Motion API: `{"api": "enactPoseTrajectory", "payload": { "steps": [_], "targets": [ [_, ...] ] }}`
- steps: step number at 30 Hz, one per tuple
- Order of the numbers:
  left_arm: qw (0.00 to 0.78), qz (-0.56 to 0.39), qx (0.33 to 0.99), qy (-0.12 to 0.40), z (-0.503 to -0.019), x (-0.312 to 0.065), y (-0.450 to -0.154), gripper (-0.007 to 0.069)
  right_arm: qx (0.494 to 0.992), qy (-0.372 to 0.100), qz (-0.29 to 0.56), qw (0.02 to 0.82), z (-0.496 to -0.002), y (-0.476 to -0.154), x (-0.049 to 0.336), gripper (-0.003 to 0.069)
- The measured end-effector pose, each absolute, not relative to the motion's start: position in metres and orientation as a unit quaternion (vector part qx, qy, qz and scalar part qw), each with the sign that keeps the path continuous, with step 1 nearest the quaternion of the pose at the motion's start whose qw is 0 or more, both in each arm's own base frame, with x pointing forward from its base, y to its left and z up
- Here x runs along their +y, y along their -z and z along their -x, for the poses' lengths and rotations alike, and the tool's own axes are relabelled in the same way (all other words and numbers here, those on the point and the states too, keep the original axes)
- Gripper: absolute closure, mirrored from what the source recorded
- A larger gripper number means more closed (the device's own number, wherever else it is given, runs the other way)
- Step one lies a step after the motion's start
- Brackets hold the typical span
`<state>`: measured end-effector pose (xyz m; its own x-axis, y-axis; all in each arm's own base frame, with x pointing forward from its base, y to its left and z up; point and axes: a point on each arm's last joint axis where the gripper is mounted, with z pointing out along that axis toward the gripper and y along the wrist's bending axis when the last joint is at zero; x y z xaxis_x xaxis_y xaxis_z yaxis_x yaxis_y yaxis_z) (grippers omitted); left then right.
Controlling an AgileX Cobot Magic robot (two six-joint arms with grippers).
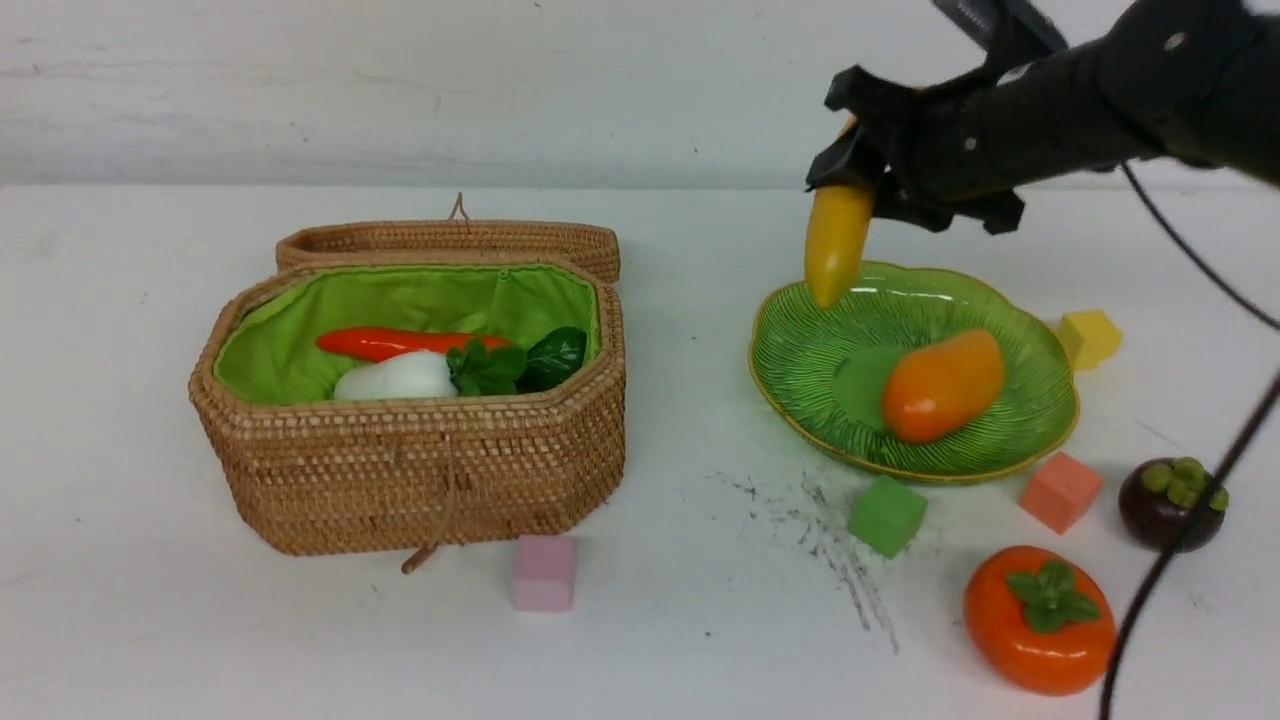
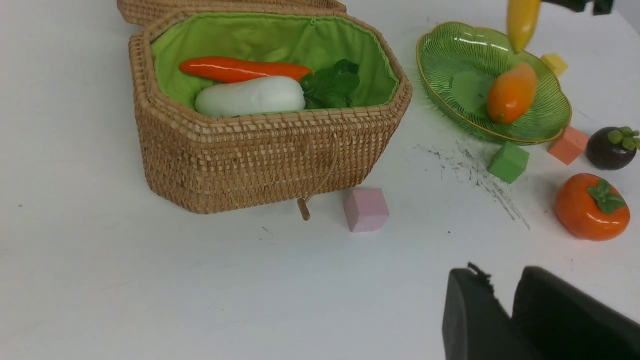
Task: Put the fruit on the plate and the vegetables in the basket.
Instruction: Use the right arm to grab a banana and put it into the right plate
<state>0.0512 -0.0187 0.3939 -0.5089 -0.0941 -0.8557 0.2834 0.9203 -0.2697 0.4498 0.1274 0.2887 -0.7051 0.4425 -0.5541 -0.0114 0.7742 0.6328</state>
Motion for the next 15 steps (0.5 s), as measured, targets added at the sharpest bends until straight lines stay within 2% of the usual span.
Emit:
{"api": "enactPoseTrajectory", "payload": {
  "steps": [7, 10, 13, 15],
  "targets": [
    [0.485, -0.055, 0.853, 0.184, -0.051, -0.018, -0.392, 0.0491, 0.887, -0.281, -0.151, 0.333, -0.474, -0.217, 0.132, 0.0333],
    [0.478, -0.055, 0.858, 0.179, -0.05, -0.017, -0.391, 0.0491, 0.891, -0.277, -0.156, 0.324, -0.477, -0.204, 0.133, 0.0332],
    [0.476, -0.054, 0.86, 0.176, -0.05, -0.016, -0.39, 0.0487, 0.891, -0.276, -0.153, 0.328, -0.476, -0.207, 0.132, 0.0274],
    [0.475, -0.054, 0.861, 0.175, -0.05, -0.016, -0.39, 0.0484, 0.895, -0.269, -0.136, 0.33, -0.473, -0.215, 0.13, 0.0186]
  ]
}}
